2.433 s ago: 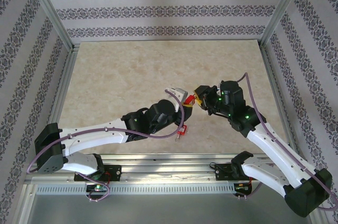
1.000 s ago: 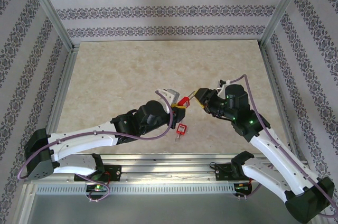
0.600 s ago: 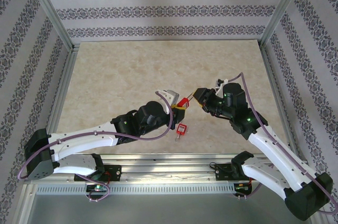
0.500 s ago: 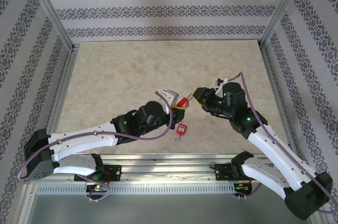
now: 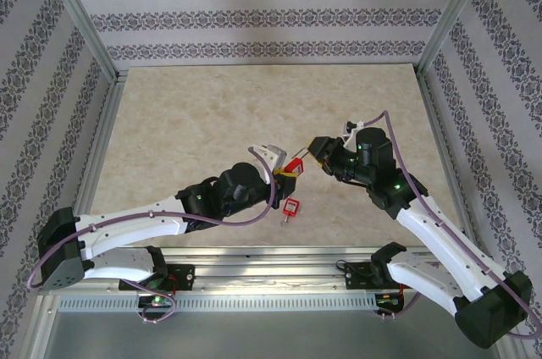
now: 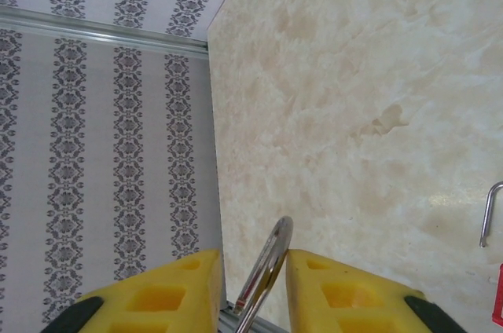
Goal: Unlock with the key
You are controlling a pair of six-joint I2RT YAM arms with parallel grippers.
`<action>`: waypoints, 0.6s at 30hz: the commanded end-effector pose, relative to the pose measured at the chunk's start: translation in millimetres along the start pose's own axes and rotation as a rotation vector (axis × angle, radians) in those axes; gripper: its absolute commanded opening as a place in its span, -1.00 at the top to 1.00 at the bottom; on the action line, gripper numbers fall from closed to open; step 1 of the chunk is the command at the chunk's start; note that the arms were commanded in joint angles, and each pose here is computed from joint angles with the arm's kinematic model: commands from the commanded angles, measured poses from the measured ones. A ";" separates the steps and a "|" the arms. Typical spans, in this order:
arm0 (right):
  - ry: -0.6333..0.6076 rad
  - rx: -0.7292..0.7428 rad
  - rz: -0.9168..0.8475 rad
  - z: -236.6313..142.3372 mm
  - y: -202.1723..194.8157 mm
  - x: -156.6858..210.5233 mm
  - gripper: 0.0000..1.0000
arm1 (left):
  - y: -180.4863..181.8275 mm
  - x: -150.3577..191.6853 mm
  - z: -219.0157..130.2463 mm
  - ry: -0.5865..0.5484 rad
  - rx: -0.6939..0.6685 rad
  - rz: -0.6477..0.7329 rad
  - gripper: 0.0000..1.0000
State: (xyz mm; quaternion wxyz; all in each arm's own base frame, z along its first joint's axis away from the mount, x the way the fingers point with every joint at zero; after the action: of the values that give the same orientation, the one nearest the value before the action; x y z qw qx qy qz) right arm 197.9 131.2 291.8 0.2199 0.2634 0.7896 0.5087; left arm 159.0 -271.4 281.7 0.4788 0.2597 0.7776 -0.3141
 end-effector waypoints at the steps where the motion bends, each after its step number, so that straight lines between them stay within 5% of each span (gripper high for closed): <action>1: 0.010 -0.075 -0.037 -3.3 9.6 2.4 0.50 | -1.3 -9.8 -5.6 -0.058 0.043 0.007 0.83; 18: 0.024 -0.108 -0.147 -3.6 7.1 -1.1 0.84 | 9.7 6.3 -17.0 -0.019 0.076 -0.052 0.81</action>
State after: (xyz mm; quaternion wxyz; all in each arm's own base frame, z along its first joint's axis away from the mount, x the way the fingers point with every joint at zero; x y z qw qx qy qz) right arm 195.0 130.4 290.8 0.2304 0.2154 0.7934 0.5207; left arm 154.0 -256.9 277.5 0.4700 0.2638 0.7706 -0.3401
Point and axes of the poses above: each hand's point on the last joint's axis, 136 mm out from that joint toward the fingers, its own z axis out along the fingers, its own y axis along the line the jaws close on, x = y × z, the point moved 10 cm from there along -z, back along the fingers, and after that the axes turned 8 degrees about z, right-handed, at the moved point
